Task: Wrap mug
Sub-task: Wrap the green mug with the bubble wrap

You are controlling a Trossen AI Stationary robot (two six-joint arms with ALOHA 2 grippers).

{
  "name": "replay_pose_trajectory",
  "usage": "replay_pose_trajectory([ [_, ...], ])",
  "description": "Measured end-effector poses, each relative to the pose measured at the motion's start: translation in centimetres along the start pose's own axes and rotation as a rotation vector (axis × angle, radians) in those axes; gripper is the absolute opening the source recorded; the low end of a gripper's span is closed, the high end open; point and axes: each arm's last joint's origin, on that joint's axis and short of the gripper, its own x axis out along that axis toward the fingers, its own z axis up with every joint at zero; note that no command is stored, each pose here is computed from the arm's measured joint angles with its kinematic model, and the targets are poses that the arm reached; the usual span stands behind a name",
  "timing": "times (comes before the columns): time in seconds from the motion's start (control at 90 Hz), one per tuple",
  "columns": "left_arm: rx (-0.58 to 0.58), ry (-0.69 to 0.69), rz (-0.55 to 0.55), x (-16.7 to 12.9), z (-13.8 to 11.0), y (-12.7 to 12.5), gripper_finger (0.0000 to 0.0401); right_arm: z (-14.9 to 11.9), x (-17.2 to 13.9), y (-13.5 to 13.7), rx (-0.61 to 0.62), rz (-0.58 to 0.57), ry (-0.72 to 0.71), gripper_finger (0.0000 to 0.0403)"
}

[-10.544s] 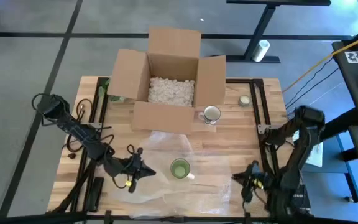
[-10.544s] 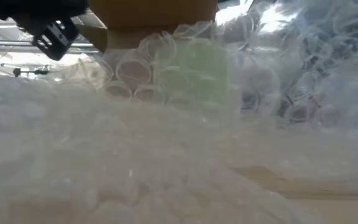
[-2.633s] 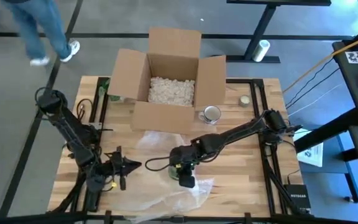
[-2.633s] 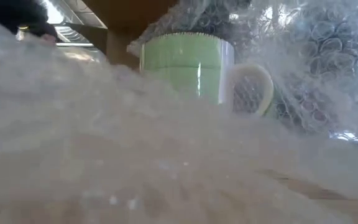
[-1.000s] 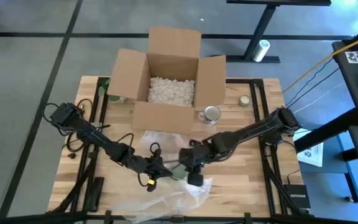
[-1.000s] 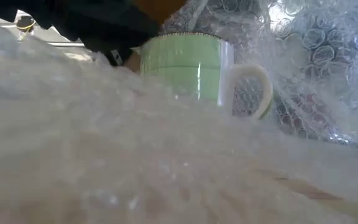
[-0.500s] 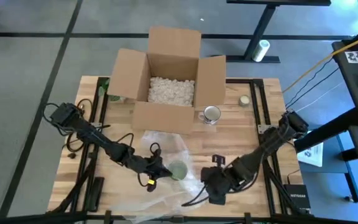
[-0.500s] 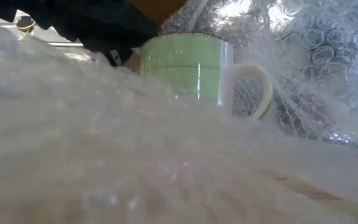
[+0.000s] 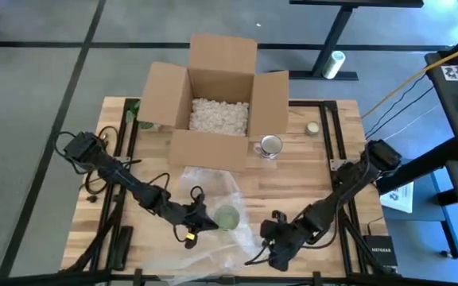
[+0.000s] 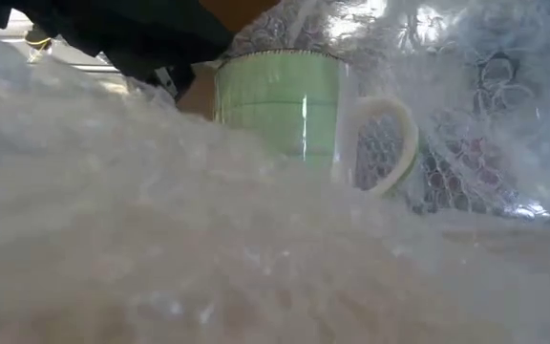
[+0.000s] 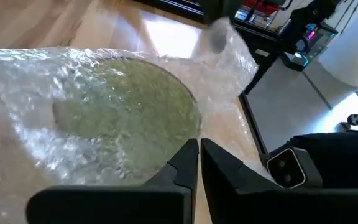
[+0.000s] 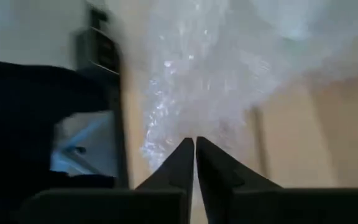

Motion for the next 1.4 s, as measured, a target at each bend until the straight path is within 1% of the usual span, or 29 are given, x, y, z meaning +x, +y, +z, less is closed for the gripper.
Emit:
replay_pose_trajectory([
  [0.133,0.000,-0.001,0.001,0.0,0.0,0.0,0.0000,0.8,-0.1,0.9,-0.051,0.076,-0.101,0.0001],
  [0.222,-0.001,0.000,0.001,0.0,0.0,0.0,0.0000,1.6,-0.1,0.8,-0.067,0.082,-0.152,0.0000],
  [0.467,-0.004,0.001,0.002,0.0,0.0,0.0,0.0000,4.3,0.3,-1.2,-0.069,0.044,-0.220,0.0000],
  [0.622,-0.005,0.000,0.001,0.0,0.0,0.0,0.0000,6.8,0.5,-2.4,-0.108,0.091,-0.300,0.0000],
  [0.7,-0.005,0.000,0.001,0.0,0.0,0.0,0.0000,7.7,0.5,-3.3,-0.105,0.091,-0.305,0.0000],
  [0.778,-0.005,0.002,0.002,0.0,0.0,0.0,0.0000,8.0,0.6,-4.0,-0.093,0.083,-0.270,0.0000],
  [0.878,-0.003,0.007,0.005,0.0,-0.1,0.1,0.0000,7.5,-0.2,-4.5,-0.052,0.032,-0.204,0.0000],
  [1.0,-0.005,0.018,0.011,0.0,-0.2,0.1,0.0000,5.4,-1.6,-4.9,0.009,-0.129,-0.079,0.0000],
  [1.078,-0.009,0.021,0.012,0.0,-0.2,0.2,0.0000,4.2,-2.0,-4.8,0.033,-0.173,-0.011,0.0000],
  [1.211,-0.009,0.021,0.012,0.0,-0.2,0.2,0.0000,2.5,-1.8,-3.8,0.033,-0.157,0.042,0.0000],
  [1.322,-0.010,0.020,0.012,0.0,-0.2,0.2,0.0000,0.6,-0.7,-3.9,0.072,-0.155,0.108,0.0000],
  [1.4,-0.020,0.020,0.012,0.0,-0.2,0.2,0.0000,-0.5,-0.1,-3.8,0.114,-0.102,0.112,0.0000],
])
